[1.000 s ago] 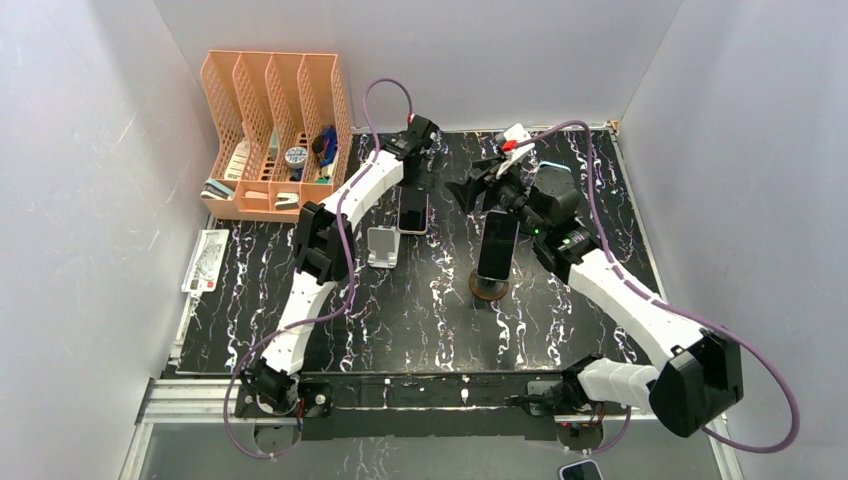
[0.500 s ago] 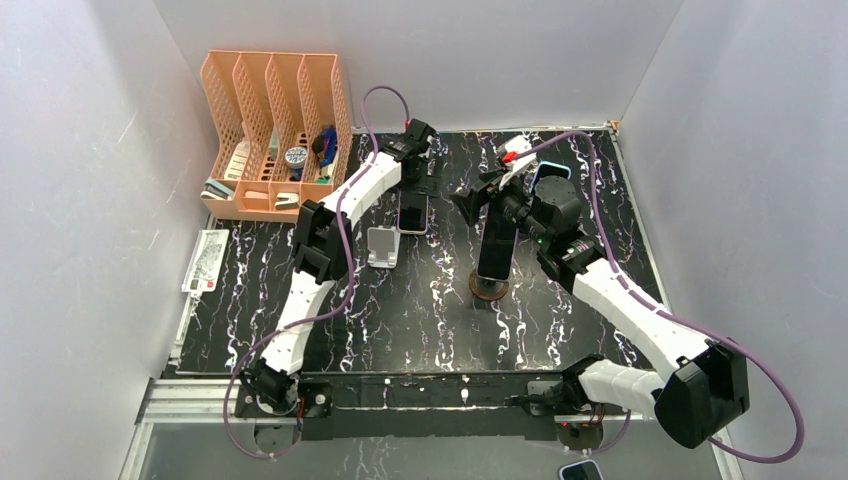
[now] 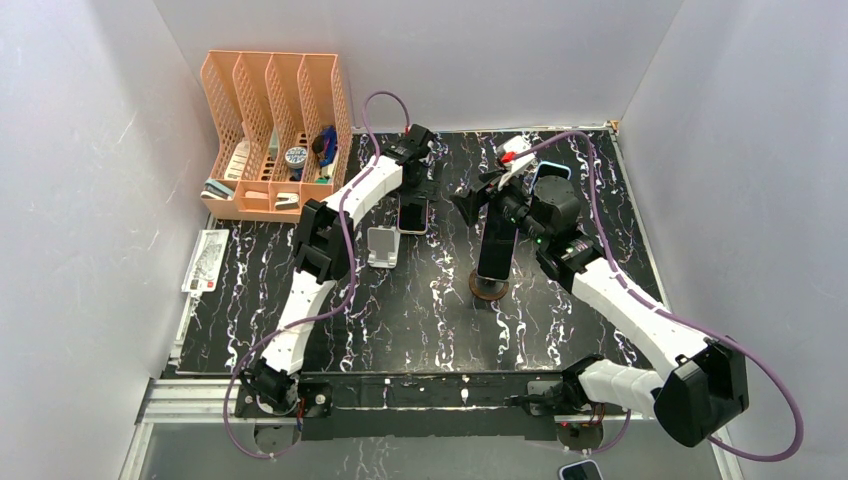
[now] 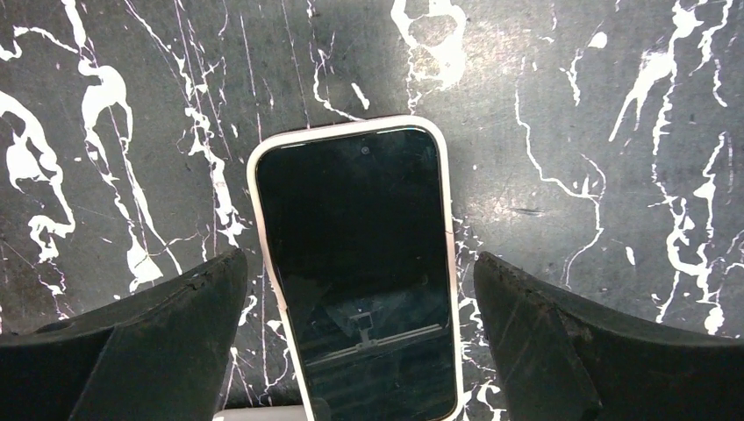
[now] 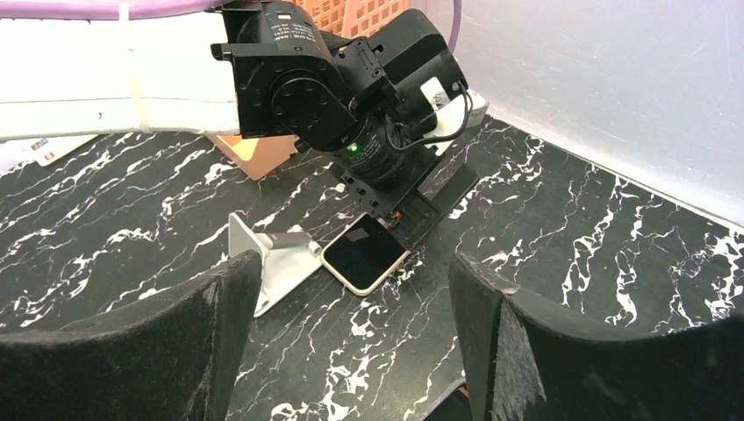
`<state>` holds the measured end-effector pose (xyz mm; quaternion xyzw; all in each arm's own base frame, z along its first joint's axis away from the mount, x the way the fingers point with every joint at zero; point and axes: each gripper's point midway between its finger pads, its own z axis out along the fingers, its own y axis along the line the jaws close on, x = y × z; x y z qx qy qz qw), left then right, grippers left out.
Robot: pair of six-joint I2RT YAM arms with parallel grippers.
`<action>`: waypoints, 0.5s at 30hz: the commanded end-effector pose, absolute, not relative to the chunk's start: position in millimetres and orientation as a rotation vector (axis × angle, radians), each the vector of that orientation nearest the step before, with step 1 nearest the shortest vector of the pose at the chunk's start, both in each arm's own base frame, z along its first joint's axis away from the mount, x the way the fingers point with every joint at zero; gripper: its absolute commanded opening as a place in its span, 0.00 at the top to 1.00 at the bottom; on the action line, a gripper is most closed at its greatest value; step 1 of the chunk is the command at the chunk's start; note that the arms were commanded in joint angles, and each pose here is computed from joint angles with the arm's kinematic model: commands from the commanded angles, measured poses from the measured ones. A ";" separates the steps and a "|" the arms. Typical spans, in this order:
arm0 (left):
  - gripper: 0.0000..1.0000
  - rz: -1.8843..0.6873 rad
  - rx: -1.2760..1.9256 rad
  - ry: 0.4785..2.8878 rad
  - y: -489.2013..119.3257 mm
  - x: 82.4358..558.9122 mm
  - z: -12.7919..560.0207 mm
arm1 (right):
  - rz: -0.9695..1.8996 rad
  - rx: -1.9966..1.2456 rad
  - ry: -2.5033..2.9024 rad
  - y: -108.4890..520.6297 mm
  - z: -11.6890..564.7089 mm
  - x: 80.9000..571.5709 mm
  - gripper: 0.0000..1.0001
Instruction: Place the phone on the phone stand
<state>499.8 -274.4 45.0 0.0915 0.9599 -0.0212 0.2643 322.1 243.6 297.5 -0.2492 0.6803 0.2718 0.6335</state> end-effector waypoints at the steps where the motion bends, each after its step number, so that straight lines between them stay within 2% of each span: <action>1: 0.01 -0.005 0.243 2.626 -266.1 496.5 27.1 | 0.611 -0.583 1.534 244.5 300.4 323.7 0.15; 12: 0.02 -0.022 0.240 2.669 -269.0 491.2 5.1 | 0.605 -0.585 1.544 245.0 296.4 325.5 0.14; 13: 0.05 -0.014 0.238 2.668 -268.1 491.8 4.5 | 0.605 -0.584 1.544 245.1 296.5 325.9 0.14; 15: 0.18 -0.004 0.240 2.671 -267.0 491.8 2.6 | 0.603 -0.583 1.545 244.8 296.4 326.2 0.14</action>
